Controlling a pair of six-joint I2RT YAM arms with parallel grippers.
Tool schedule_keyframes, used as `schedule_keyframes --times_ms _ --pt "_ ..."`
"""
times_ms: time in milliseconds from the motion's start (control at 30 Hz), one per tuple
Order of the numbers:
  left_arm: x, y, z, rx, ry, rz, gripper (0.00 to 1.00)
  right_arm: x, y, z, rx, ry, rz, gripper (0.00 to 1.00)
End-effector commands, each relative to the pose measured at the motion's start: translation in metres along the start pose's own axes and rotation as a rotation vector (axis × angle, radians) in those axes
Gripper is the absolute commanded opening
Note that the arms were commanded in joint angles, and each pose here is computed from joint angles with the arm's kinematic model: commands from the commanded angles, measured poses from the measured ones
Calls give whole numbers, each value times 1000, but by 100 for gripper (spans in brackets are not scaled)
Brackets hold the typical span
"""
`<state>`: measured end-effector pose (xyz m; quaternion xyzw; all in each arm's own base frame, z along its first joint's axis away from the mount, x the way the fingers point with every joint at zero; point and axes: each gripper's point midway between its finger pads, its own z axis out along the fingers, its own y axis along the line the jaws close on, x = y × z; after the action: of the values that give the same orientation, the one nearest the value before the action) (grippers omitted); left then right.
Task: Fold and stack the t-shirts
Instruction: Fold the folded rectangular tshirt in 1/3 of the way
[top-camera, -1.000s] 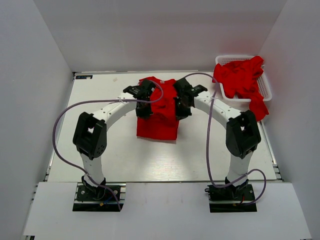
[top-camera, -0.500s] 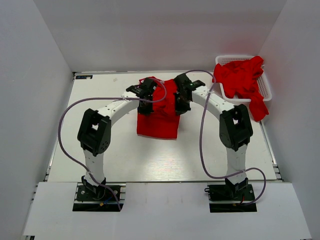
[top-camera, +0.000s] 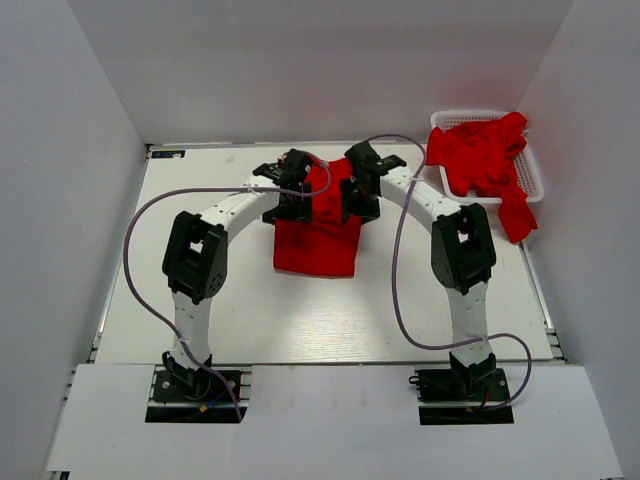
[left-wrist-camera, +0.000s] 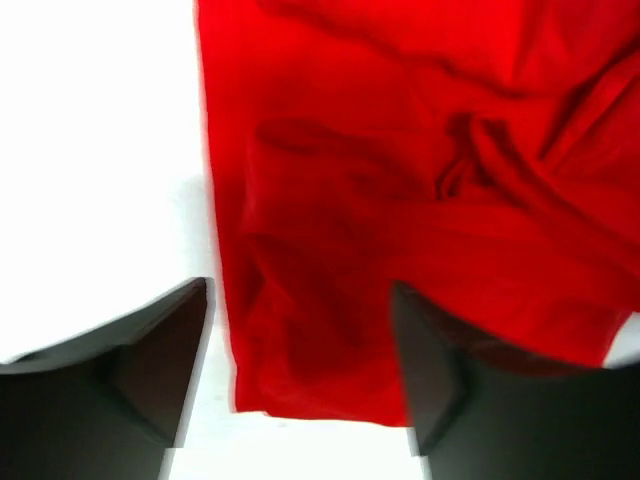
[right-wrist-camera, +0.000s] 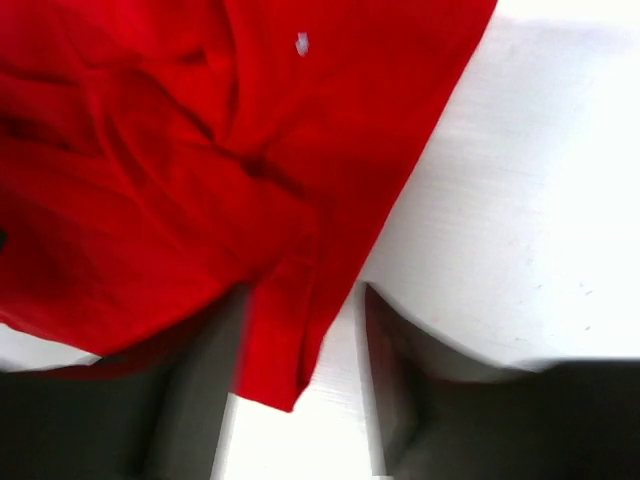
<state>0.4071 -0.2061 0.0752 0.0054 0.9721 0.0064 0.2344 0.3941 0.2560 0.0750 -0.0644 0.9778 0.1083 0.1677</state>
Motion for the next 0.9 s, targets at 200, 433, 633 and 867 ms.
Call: schedule_keyframes --times_ms 200,433,633,867 --pt "-30 40 -69 -66 -127 -98 100 -28 11 -71 -72 -177 -146 90" --pt "44 61 -90 -15 -64 -166 100 28 58 -64 -308 -127 -276 90" --pt "124 82 -84 -5 46 -189 100 28 105 -44 -392 -125 -322 90" --pt "141 90 -94 -3 61 -198 100 -21 134 -14 -449 -242 -237 90"
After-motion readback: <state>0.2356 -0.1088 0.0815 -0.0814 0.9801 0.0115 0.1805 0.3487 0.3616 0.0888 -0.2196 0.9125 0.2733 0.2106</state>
